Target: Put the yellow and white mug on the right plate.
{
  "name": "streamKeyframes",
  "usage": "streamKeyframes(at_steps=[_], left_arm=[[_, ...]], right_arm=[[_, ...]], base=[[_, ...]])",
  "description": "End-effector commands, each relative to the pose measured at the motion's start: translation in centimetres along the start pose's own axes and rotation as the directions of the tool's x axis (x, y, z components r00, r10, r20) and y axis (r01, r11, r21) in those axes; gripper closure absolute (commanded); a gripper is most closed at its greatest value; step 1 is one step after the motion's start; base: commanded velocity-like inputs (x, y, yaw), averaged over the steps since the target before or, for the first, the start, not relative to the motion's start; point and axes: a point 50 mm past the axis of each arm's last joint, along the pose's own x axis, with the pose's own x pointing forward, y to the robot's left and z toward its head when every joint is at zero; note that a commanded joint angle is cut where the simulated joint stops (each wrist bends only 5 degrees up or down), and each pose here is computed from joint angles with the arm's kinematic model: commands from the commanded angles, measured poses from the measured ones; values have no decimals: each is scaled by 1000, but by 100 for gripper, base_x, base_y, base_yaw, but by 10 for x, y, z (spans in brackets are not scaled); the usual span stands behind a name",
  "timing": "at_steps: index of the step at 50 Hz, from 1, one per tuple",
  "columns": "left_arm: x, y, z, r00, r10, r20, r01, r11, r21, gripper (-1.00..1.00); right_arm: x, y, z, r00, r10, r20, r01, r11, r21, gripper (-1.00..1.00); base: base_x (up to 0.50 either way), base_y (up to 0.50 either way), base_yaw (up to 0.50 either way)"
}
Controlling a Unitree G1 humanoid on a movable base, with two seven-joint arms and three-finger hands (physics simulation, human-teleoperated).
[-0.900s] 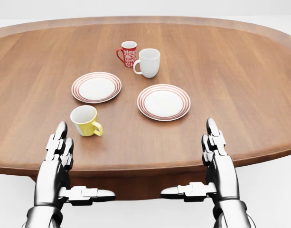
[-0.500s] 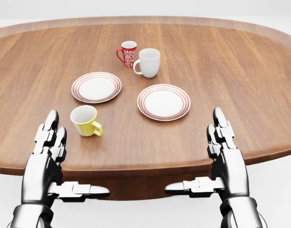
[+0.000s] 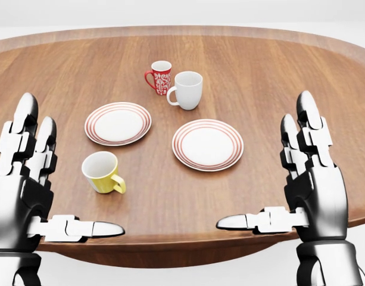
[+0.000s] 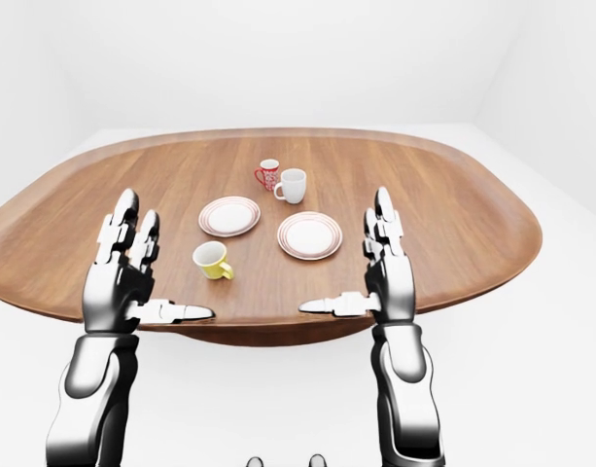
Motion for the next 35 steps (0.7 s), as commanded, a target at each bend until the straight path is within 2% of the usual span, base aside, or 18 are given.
streamKeyframes(at_steps=[1,4,11,32,33,35], left_arm=[[0,1,9,999,-2,40,1,1000,9,-100],[0,1,9,999,-1,40,0,1000,8,-100],[0,2,10,999,1,43,-2,1000,8,-100],[0,3,12,999,4,54,-4,1000,5,-100],[1,3,12,999,4,53,-5,1000,5,-100],[0,3,13,998,4,56,-4,1000,5,-100]], right_arm=[[0,-1,13,998,0,56,0,1000,1,-100],[0,-1,11,999,-1,48,1,1000,1,-100],[0,0,7,1000,5,29,-5,1000,-16,-100],[-1,3,9,999,11,34,-10,1000,-19,-100],[-1,2,9,999,6,39,-6,1000,4,-100],[-2,3,9,999,10,35,-9,1000,-19,-100]], base=[[50,0,0],[50,0,0],[0,0,0],[9,50,0],[0,0,0],[0,0,0]])
